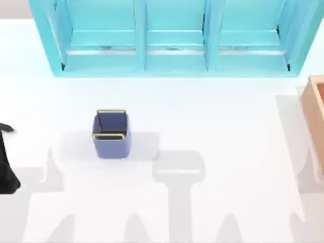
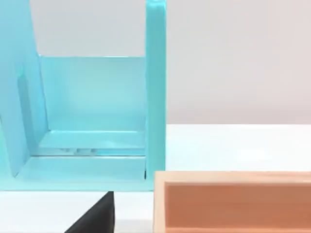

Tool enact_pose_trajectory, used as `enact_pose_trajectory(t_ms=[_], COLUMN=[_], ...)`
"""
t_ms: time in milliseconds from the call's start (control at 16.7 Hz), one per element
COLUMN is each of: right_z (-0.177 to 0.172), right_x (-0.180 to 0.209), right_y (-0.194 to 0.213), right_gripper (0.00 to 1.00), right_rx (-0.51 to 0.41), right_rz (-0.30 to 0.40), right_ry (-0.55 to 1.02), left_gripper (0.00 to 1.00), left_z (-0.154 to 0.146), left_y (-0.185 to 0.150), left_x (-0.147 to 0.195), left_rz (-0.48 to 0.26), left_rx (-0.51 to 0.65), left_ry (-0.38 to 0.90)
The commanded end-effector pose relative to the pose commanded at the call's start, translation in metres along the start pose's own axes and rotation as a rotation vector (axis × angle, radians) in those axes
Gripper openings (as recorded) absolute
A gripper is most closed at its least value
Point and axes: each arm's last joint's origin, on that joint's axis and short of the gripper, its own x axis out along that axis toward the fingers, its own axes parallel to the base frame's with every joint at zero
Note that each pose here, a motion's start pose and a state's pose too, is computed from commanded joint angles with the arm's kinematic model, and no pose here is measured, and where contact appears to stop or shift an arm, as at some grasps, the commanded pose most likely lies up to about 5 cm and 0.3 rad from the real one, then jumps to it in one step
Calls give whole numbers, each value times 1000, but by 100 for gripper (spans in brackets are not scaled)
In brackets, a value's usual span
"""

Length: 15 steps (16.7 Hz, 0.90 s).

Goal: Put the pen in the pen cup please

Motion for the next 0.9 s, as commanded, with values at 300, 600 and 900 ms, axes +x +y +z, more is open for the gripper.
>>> enact_pose_trajectory(t_ms=[300,600,900], right_z=[0,0,0], right_x=[0,0,0], right_y=[0,0,0], right_gripper=[100,100,100], right_rx=[0,0,0], right_rz=[0,0,0], right_ry=[0,0,0], left_gripper=[100,100,100], left_z=[8,27,23], left_y=[2,13,42], left_x=[2,23,71], left_rz=[-4,-21,16], left_rx=[-40,-228,-572], left_ry=[17,159,429])
